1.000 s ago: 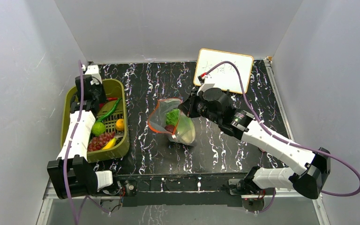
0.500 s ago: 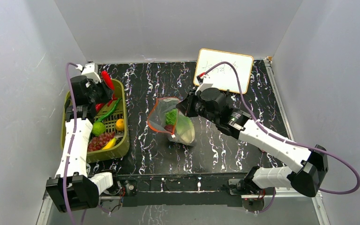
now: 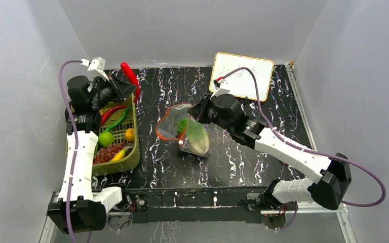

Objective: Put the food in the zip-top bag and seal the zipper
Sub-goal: Place the fake vegetable in the zipper food storage bag.

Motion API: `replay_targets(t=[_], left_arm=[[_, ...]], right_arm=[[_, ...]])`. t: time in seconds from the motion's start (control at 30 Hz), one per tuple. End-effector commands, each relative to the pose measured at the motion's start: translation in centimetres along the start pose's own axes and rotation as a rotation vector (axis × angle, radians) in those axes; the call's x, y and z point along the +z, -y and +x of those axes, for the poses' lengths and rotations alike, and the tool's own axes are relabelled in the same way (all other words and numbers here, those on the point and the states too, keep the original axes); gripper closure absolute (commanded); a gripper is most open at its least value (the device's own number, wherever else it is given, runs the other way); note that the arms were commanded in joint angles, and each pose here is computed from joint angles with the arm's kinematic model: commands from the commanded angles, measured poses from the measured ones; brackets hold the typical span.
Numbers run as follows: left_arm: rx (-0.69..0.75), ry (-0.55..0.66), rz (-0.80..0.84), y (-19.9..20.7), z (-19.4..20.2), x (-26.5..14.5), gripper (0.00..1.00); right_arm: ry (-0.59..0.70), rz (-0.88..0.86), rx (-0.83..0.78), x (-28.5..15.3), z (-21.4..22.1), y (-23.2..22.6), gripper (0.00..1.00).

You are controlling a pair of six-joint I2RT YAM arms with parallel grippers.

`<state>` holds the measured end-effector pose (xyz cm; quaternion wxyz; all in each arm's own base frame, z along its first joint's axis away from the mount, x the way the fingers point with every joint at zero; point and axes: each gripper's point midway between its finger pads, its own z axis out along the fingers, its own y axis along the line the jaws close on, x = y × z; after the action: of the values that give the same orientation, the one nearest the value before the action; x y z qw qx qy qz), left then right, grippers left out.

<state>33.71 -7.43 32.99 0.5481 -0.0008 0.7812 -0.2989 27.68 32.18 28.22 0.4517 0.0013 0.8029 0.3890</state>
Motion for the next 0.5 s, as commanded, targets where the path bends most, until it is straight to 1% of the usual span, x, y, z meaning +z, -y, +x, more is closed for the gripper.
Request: replay_targets(t=[0.0, 0.1, 0.23, 0.47], left_arm=[[-0.069, 0.032, 0.312, 7.0, -1.4, -1.1, 1.00], [-0.148, 0.044, 0.426, 9.0, -1.4, -1.4, 1.00], [-0.224, 0.063, 0.535, 10.9, -0.9, -1.8, 1.00], [-0.260, 0.071, 0.586, 11.8, 1.6, -1.5, 1.00]], right_arm=[[0.165, -0.099, 0.092, -0.3, -4.9, -3.7, 1.00], [0.170, -0.112, 0.113, 0.0, -5.1, -4.1, 1.00], [0.170, -0.121, 0.142, 0.4, -5.2, -4.4, 1.00], [0.186, -0.139, 0.202, 0.7, -5.6, -4.9, 1.00]])
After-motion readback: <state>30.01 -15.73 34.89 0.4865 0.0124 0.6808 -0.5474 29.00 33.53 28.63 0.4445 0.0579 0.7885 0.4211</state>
